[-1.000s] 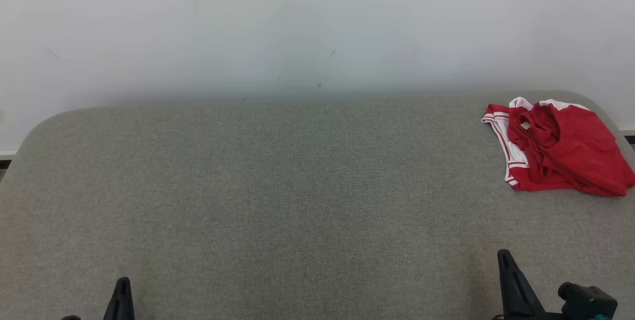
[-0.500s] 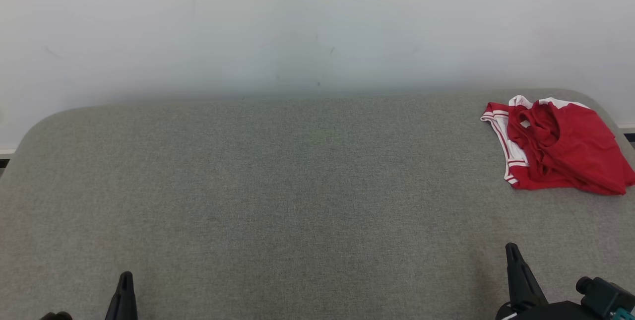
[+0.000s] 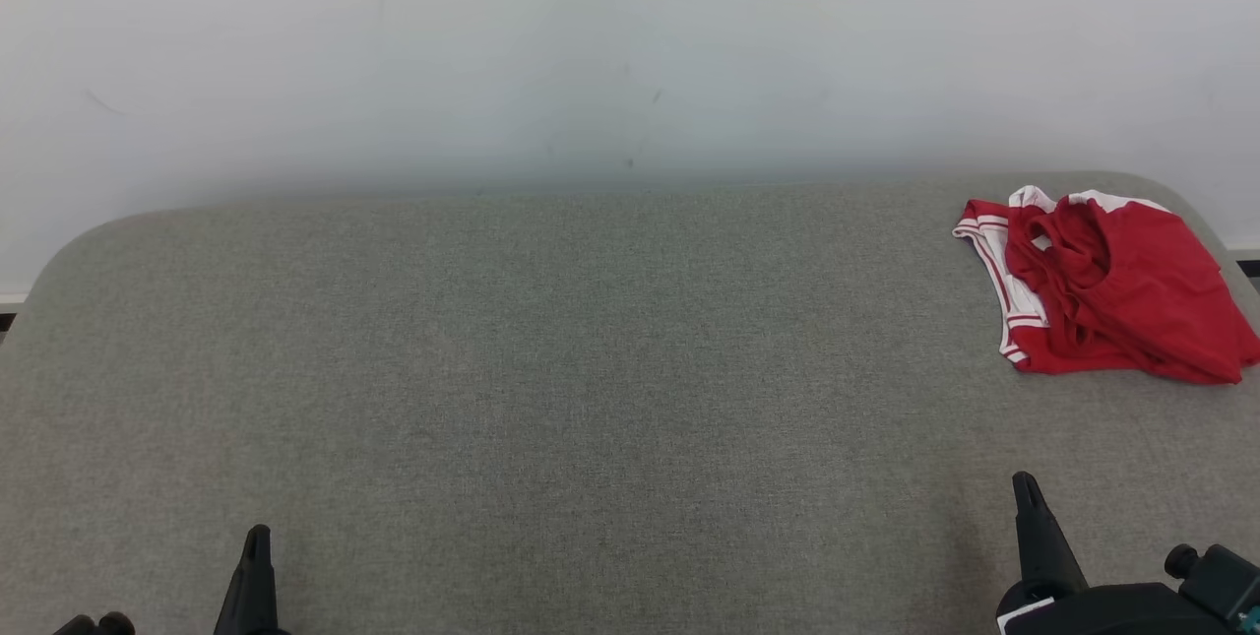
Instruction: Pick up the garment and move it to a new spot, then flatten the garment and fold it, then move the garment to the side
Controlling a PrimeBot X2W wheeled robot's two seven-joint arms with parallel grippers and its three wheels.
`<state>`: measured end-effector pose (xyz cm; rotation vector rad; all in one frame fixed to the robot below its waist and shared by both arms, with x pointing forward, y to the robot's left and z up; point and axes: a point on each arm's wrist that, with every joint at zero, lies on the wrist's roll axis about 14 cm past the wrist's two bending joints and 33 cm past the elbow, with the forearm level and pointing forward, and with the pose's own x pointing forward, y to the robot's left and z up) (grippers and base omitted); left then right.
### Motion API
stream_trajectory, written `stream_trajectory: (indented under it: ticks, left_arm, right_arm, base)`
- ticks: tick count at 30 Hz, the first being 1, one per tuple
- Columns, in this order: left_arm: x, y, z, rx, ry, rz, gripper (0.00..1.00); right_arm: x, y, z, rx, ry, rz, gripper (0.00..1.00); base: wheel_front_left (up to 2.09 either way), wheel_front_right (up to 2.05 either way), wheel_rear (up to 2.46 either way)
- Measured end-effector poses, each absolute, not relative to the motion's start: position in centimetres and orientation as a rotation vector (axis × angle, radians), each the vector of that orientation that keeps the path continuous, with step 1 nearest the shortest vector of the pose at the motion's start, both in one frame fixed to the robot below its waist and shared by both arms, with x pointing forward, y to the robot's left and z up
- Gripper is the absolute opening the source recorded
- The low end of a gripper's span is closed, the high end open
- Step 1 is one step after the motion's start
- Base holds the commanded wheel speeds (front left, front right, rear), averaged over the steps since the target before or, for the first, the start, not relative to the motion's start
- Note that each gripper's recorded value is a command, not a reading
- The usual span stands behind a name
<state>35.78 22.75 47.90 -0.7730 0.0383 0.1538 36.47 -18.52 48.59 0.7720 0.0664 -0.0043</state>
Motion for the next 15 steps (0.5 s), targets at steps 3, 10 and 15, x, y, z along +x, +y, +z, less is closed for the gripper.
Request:
stream_trajectory:
  ticks: [3,10,15]
  left_arm:
    - [35.87,22.67,47.91,-0.807,0.04,0.152,0.0]
    - [36.19,22.43,47.99,-0.901,0.042,0.149,0.0]
    - [36.41,22.21,48.16,-0.959,0.039,0.139,0.0]
  right_arm:
    - [36.63,-18.63,48.72,0.811,0.063,-0.008,0.0]
    - [36.86,-18.79,48.79,0.899,0.064,-0.015,0.0]
    - [37.01,-18.91,48.87,0.959,0.063,-0.019,0.0]
  base:
    - [0.0,0.0,0.0]
    - [0.0,0.0,0.0]
    - [0.0,0.0,0.0]
